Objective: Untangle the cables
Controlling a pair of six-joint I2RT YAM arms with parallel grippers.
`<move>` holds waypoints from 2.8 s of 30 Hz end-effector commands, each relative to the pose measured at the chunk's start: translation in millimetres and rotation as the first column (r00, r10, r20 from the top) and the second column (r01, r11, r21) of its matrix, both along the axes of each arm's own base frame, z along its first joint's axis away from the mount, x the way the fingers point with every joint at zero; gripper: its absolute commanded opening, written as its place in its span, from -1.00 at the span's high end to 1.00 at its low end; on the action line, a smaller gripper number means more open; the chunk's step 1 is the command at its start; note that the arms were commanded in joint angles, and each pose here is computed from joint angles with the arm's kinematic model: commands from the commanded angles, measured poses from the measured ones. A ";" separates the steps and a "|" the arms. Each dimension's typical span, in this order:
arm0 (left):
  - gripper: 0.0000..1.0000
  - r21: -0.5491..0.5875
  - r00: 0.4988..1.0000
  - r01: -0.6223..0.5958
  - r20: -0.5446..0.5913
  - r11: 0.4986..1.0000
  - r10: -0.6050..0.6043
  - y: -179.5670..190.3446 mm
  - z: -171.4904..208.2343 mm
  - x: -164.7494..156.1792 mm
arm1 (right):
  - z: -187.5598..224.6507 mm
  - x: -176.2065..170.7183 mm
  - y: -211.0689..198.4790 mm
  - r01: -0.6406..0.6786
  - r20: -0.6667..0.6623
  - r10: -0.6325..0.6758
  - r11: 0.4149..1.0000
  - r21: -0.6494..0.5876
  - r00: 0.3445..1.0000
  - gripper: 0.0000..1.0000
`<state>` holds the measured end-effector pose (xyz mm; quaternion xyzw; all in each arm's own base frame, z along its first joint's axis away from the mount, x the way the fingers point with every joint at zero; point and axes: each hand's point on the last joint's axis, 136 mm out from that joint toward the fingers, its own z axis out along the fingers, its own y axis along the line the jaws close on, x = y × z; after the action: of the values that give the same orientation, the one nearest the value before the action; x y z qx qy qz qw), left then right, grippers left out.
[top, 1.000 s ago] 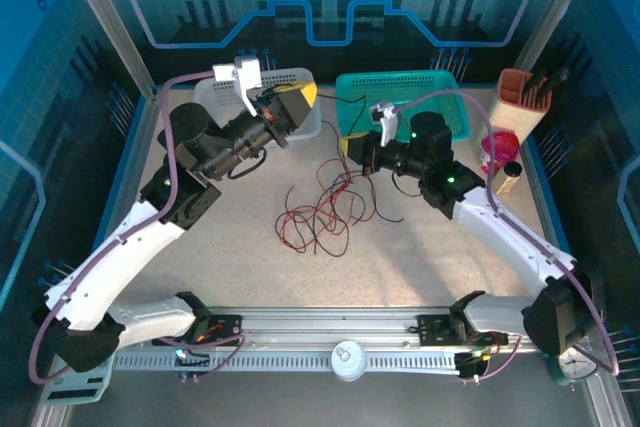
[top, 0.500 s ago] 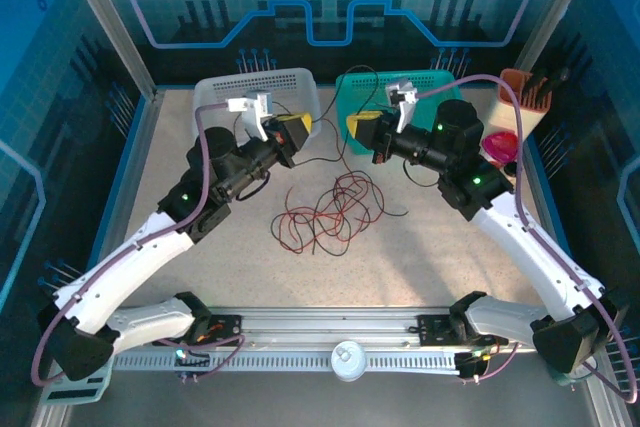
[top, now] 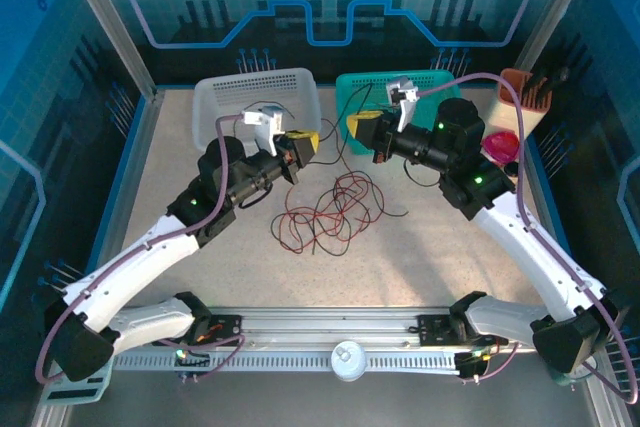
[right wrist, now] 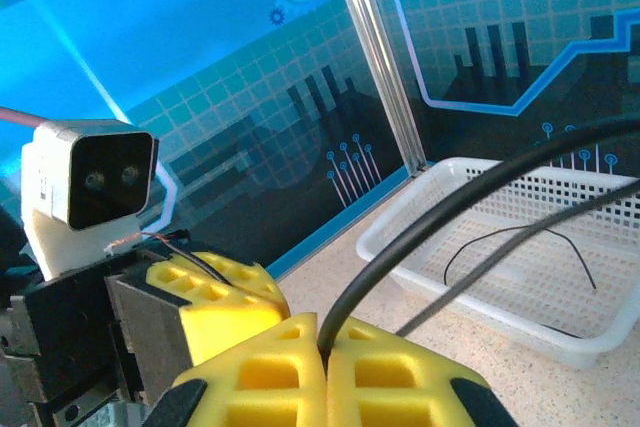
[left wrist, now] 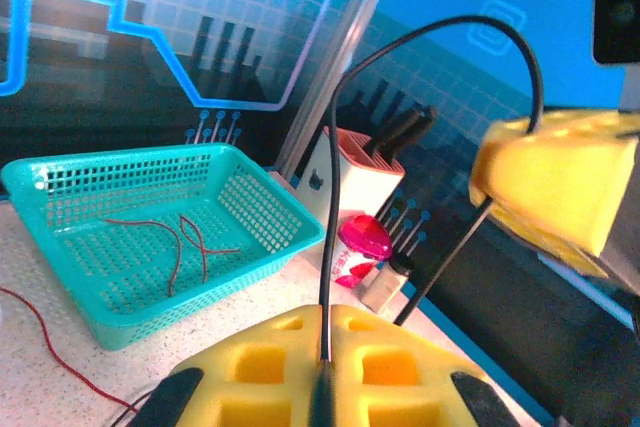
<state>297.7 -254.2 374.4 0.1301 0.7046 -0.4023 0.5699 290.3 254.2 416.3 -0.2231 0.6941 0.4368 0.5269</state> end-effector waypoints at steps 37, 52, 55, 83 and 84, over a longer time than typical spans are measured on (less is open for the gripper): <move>0.72 0.087 0.980 0.194 0.022 0.977 -0.197 -40.1 -18.3 6.7 | 18.2 -18.5 28.7 -0.136 -0.009 0.137 0.989 0.056 0.991 1.00; 1.00 0.083 0.999 -0.031 0.011 0.996 0.030 -6.1 -19.3 36.4 | 12.8 -20.5 14.6 -0.071 -0.011 0.072 0.997 0.032 0.997 -0.22; 1.00 0.096 0.997 -0.083 0.000 0.992 0.083 8.3 -20.0 47.8 | 8.8 -22.6 9.2 -0.051 -0.018 0.051 0.998 0.025 0.999 -0.39; 1.00 0.696 0.741 -0.445 -0.066 0.563 0.668 184.0 -145.4 249.2 | -76.3 13.1 -11.3 0.201 -0.189 -0.238 0.960 -0.197 0.953 -0.99; 1.00 0.720 0.736 -0.438 -0.058 0.539 0.675 186.5 -153.3 255.4 | -77.7 14.1 -7.4 0.188 -0.195 -0.226 0.963 -0.195 0.955 -0.99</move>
<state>547.7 -91.2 237.1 0.0075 0.8719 -0.0123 0.4894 302.1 239.9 348.7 -0.1489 0.7944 0.3381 0.4821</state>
